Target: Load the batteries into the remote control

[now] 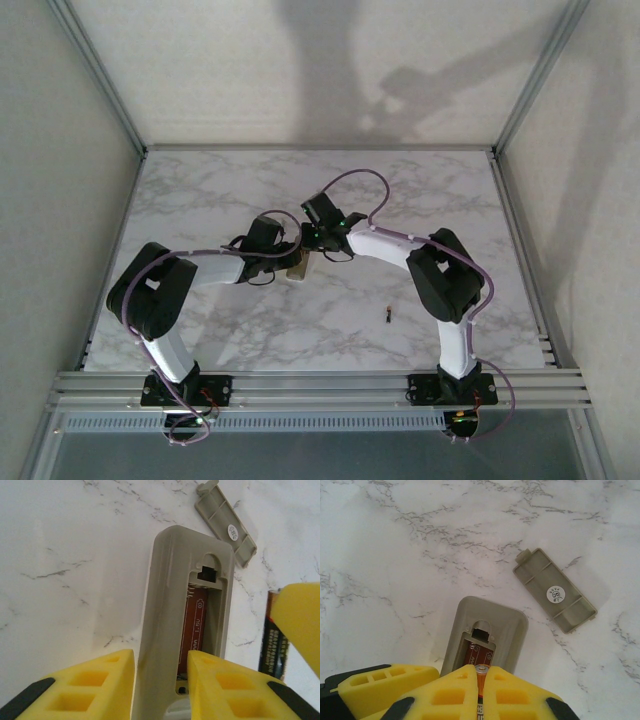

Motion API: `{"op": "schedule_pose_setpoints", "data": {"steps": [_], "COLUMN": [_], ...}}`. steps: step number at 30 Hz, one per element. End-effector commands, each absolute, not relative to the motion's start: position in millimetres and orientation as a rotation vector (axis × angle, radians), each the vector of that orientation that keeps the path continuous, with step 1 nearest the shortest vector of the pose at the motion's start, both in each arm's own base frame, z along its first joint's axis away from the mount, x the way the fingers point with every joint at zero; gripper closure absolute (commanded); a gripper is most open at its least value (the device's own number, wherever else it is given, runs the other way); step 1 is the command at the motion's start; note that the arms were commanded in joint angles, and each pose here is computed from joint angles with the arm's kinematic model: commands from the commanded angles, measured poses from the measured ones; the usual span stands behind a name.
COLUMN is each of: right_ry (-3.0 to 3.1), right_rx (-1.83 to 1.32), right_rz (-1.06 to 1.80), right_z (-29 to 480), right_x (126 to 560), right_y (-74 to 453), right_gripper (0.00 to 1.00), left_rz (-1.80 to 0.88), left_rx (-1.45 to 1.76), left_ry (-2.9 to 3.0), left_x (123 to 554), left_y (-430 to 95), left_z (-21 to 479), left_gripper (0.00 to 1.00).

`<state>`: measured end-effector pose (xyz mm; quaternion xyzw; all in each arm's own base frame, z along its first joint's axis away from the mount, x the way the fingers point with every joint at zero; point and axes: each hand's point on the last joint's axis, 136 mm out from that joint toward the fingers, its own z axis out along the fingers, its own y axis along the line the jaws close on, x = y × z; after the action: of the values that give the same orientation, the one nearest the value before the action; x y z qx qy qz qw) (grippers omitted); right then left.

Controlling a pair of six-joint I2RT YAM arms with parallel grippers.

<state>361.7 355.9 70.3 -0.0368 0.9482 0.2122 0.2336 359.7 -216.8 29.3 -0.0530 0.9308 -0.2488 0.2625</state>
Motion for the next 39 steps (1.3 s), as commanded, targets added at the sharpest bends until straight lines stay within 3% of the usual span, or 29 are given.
{"op": "schedule_pose_setpoints", "data": {"steps": [1, 39], "right_ry": [2.568, 2.527], "right_rx": [-0.099, -0.025], "right_rz": [0.61, 0.636], "right_z": [73.5, 58.2], "right_x": [367.8, 373.1], "right_y": [369.5, 368.7], "right_gripper": [0.92, 0.92], "left_rz": [-0.677, -0.9], "left_rx": [-0.166, -0.285], "left_ry": [2.549, 2.496], "left_x": [352.8, 343.9], "left_y": [-212.2, -215.9], "left_z": [20.3, 26.4], "left_gripper": [0.68, 0.71]}}
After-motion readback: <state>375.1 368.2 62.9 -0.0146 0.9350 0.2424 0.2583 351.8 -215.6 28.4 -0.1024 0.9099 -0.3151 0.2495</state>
